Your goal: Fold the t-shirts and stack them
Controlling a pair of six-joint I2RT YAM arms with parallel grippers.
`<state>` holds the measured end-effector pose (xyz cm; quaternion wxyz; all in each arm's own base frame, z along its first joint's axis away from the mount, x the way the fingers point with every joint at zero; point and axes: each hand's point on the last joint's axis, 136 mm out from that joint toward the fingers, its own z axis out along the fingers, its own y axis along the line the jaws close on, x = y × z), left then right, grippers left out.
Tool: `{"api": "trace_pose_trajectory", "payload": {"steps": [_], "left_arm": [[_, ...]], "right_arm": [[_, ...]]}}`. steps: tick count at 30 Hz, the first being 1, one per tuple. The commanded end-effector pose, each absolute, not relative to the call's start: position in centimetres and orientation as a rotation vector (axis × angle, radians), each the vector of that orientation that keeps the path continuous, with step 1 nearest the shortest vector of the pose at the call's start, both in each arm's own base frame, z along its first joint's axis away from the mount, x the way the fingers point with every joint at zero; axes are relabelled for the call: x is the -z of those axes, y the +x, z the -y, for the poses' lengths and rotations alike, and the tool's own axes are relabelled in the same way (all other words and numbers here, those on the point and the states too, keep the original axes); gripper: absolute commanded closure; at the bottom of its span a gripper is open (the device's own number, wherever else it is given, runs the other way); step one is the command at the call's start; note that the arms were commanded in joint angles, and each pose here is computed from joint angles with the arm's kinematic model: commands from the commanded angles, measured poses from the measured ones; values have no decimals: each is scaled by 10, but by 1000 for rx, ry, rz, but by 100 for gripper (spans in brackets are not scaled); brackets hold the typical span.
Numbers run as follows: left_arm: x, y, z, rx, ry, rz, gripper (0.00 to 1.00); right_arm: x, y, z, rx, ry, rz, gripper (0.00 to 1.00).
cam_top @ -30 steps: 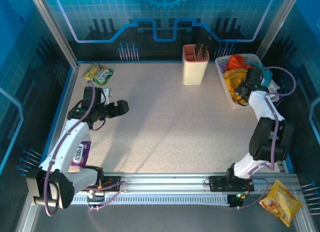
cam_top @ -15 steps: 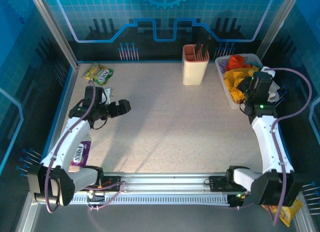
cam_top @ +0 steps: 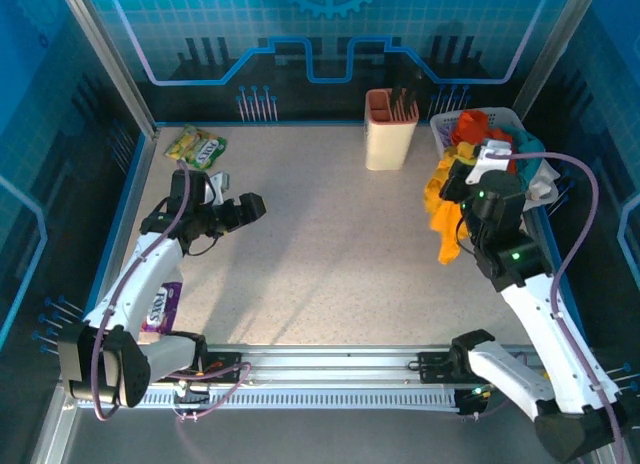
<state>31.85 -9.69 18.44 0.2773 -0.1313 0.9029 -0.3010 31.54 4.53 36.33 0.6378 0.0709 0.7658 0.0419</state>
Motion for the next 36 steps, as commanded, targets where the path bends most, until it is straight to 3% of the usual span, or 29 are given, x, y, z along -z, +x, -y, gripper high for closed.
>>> {"api": "trace_pose_trajectory", "payload": {"steps": [1,11,23,25,32,34,36], "left_arm": [[-182,315,104,863,-349,-2431,7],[-188,313,101,829,-324,-2471,6],[-215,307,76,621,-308,-2443,5],[-212,304,73,600,-309,-2453,4],[-192,295,77,635,-342,-2507,5],[-185,293,78,654,-359,-2518,6],[-177,291,83,700,-386,-2525,7]], "right_arm": [[-393,299,-68,-106,75,-1691,100],[-386,284,-198,-187,-183,-1629,100],[-281,298,-342,-127,-186,-1859,99],[-272,302,-352,-122,-194,-1908,85],[-238,315,-356,-281,-266,-2098,18],[-229,315,-352,-302,-314,-2133,8],[-216,317,-342,-313,-327,-2188,6]]}}
